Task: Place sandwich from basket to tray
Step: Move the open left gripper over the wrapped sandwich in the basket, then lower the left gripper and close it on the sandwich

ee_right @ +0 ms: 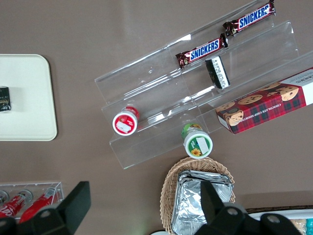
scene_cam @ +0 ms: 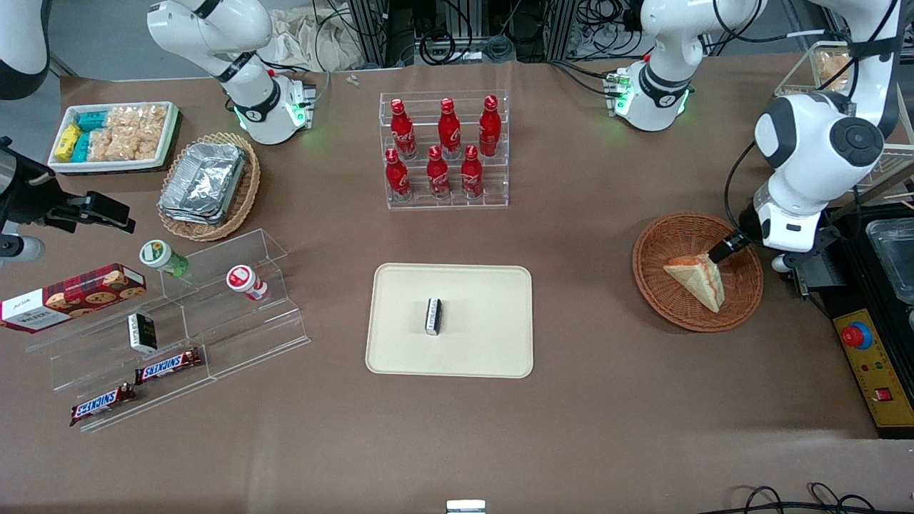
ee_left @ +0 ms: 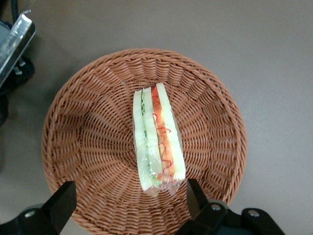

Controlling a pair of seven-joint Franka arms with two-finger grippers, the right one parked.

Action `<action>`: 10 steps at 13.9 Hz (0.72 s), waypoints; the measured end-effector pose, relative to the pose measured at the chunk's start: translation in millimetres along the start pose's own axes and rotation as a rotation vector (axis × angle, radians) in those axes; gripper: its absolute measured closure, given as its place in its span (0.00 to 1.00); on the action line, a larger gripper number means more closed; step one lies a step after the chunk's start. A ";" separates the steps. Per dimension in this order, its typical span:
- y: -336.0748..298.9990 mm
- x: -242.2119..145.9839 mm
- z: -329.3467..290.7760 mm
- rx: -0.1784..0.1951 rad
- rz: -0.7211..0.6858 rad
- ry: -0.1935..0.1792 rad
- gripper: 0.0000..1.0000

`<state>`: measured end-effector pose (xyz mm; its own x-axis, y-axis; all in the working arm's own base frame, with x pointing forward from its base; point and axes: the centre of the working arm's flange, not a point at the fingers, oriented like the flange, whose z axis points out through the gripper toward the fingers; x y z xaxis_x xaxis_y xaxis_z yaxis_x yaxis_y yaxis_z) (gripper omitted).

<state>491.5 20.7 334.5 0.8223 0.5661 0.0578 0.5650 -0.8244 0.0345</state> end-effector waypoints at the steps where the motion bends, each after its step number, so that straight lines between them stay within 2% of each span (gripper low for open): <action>1: 1.9 0.2 7.0 -0.002 -0.029 -0.001 0.00; 10: 9.5 -2.4 42.5 0.002 -0.076 -0.026 0.00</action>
<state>497.8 11.7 292.3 0.7782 0.6273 0.0294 0.6264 -0.7787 0.0357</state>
